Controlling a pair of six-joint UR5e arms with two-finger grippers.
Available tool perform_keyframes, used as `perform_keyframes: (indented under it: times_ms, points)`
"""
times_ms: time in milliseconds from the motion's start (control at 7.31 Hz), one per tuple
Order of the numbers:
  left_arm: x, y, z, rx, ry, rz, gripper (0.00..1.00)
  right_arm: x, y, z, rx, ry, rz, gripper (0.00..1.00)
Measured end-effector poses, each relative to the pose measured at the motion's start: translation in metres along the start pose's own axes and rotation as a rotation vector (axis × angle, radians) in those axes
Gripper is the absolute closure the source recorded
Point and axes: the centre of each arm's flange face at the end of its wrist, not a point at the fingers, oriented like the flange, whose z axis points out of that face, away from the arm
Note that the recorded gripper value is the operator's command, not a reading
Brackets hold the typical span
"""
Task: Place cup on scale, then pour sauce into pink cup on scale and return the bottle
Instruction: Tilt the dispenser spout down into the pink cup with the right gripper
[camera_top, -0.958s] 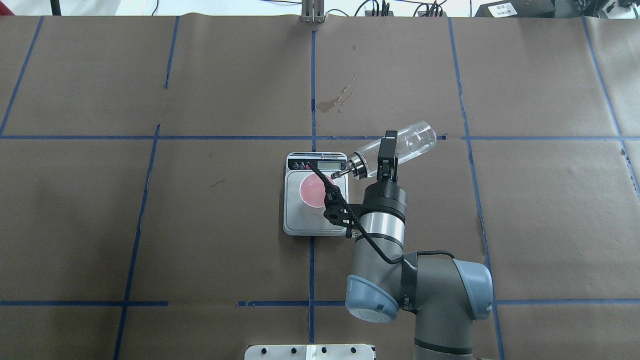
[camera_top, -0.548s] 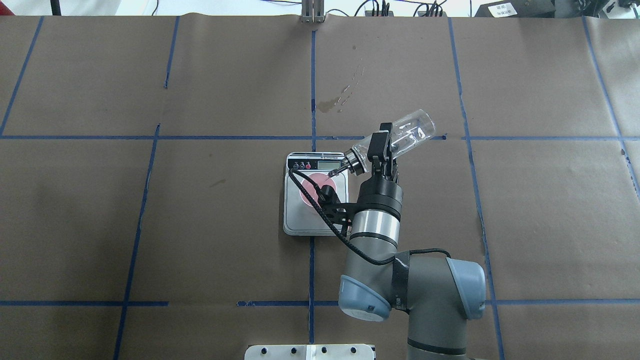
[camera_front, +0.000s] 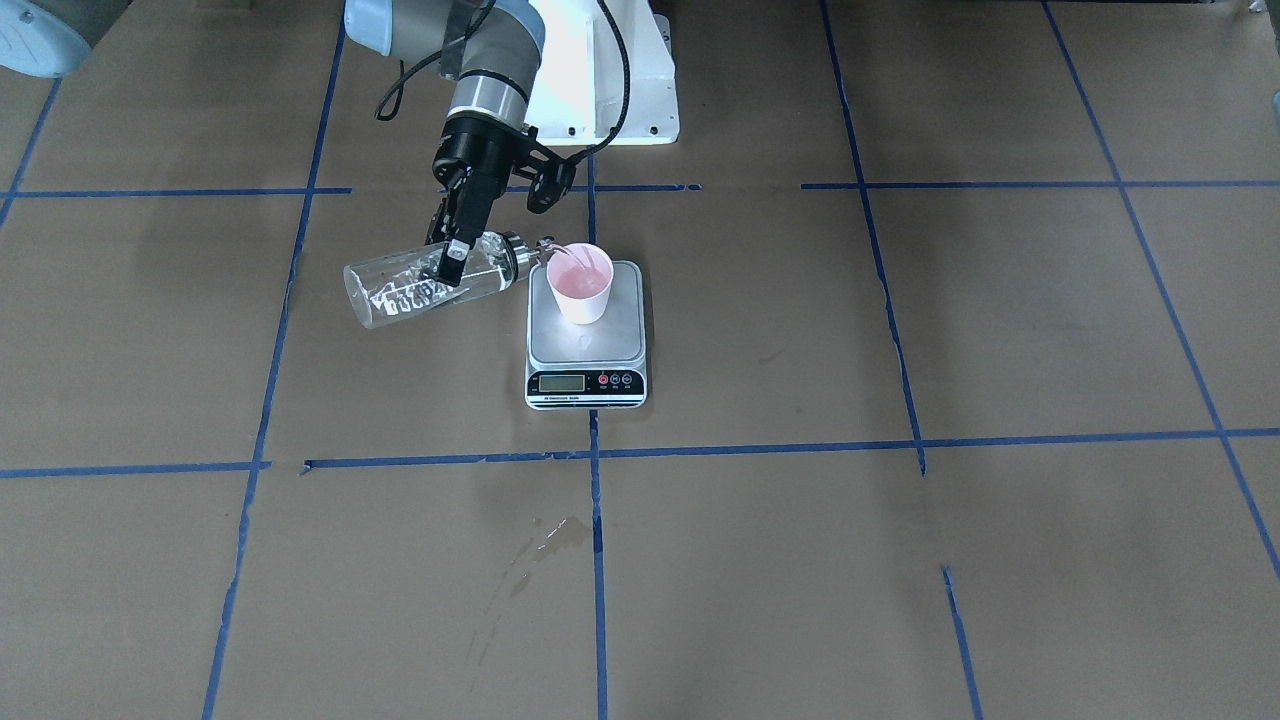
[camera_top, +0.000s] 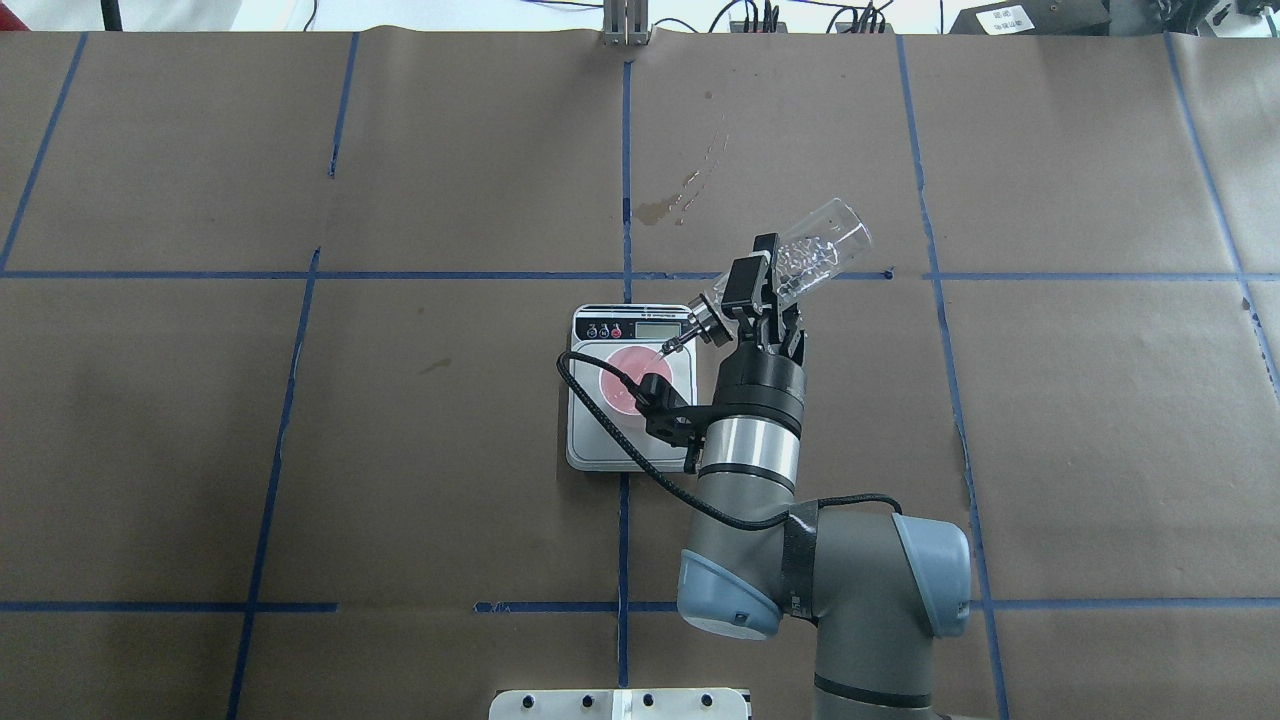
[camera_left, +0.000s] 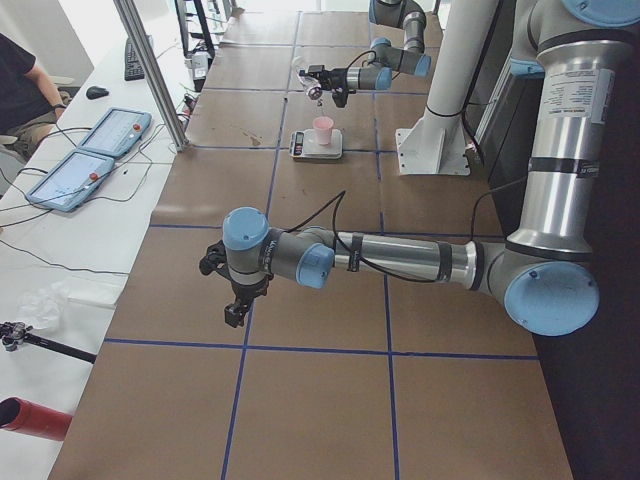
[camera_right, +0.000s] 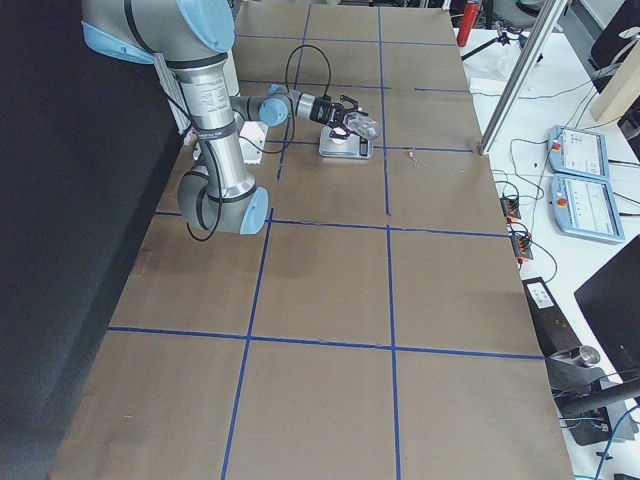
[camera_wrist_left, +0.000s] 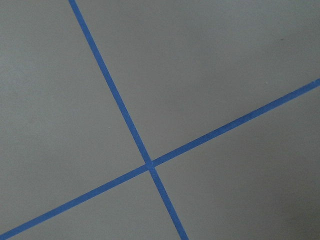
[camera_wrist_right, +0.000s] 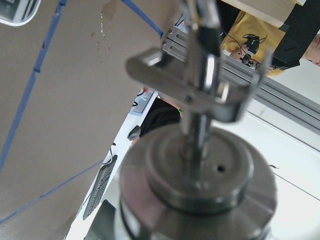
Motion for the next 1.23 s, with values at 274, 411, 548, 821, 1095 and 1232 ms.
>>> perform_keyframes:
  times_ms: [274,411,548,821,1095,1232]
  points:
    - [0.0004,-0.0004,-0.0007,0.001,0.000,0.001,0.00,0.0004,0.0004,0.0002,0.000,0.000,-0.010,1.00]
    - [0.0008,-0.0006,-0.0012,0.002,-0.001,0.002,0.00,0.0019,0.0007,-0.0002,0.004,-0.002,0.009,1.00]
    - [0.0011,-0.0009,-0.0020,0.004,-0.001,0.002,0.00,0.0025,0.0012,-0.0007,0.013,-0.007,0.071,1.00]
    - [0.0019,-0.0006,-0.0035,0.007,-0.001,0.004,0.00,-0.0010,0.0020,-0.0018,0.038,-0.031,0.222,1.00]
    - [0.0026,-0.0008,-0.0058,0.011,-0.003,0.005,0.00,-0.0044,0.0033,-0.0026,0.050,-0.060,0.315,1.00]
    - [0.0025,-0.0006,-0.0069,0.013,-0.004,0.005,0.00,-0.0056,0.0040,-0.0035,0.053,-0.076,0.371,1.00]
